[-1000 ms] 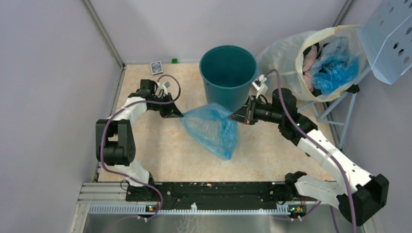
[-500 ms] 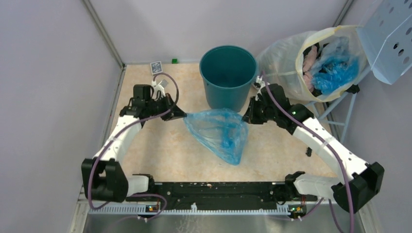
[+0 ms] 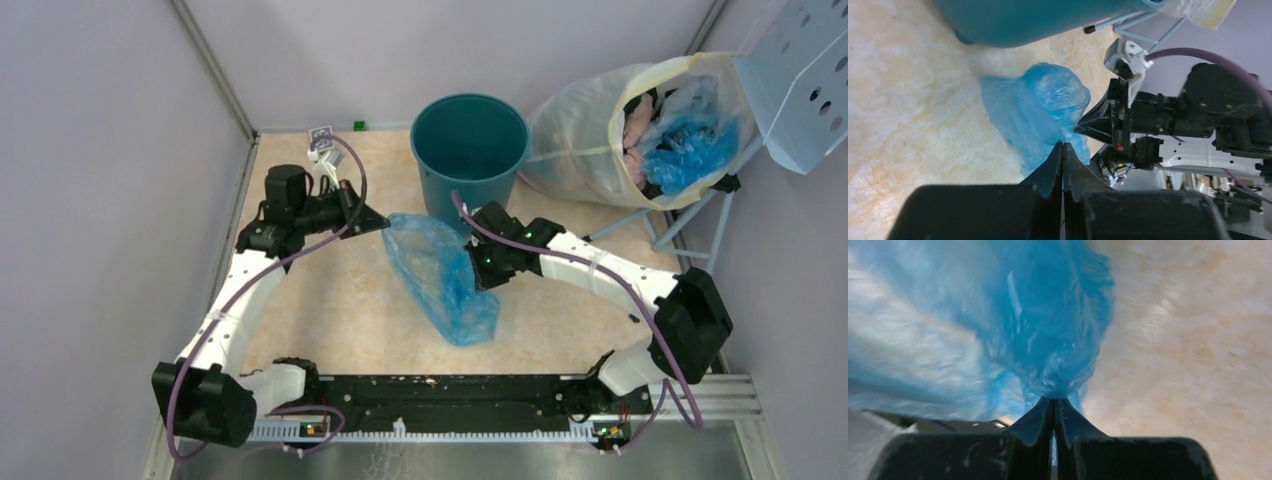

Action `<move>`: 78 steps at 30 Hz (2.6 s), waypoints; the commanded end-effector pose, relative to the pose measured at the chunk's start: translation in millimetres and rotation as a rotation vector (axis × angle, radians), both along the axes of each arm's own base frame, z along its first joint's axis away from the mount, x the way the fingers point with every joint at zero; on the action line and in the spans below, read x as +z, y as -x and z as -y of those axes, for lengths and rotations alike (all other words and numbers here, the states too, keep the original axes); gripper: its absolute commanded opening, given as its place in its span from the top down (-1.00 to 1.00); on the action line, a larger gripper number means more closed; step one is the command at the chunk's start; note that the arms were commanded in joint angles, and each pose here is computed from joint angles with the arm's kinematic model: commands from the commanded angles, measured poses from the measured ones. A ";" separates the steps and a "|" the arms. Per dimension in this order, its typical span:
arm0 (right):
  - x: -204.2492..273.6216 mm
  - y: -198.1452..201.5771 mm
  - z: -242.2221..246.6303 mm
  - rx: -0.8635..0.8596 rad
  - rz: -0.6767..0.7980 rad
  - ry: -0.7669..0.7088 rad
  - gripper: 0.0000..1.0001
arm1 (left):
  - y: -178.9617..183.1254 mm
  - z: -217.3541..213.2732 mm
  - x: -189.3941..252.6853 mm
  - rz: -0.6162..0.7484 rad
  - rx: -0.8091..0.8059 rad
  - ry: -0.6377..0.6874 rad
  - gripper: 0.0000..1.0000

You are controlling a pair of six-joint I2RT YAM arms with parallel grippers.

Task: Put the trash bags into the trash bin

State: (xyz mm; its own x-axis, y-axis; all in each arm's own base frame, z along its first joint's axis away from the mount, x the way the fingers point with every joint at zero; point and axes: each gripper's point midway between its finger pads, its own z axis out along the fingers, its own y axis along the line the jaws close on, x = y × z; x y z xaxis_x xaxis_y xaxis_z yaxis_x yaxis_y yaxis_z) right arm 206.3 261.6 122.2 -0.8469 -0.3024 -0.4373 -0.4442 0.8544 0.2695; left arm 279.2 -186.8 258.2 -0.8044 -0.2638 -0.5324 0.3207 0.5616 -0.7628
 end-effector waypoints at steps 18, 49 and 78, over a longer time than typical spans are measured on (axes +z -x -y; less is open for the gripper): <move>71.6 -63.6 178.4 -0.659 0.437 0.306 1.00 | 9.8 -61.8 -24.4 0.065 0.263 -0.272 1.00; 143.2 18.3 18.2 0.381 0.370 -0.459 1.00 | 40.5 119.8 0.3 0.654 -0.591 -0.031 -0.59; 140.6 14.6 17.4 0.380 0.379 -0.452 1.00 | 93.6 169.5 -51.8 0.441 -0.797 0.048 0.51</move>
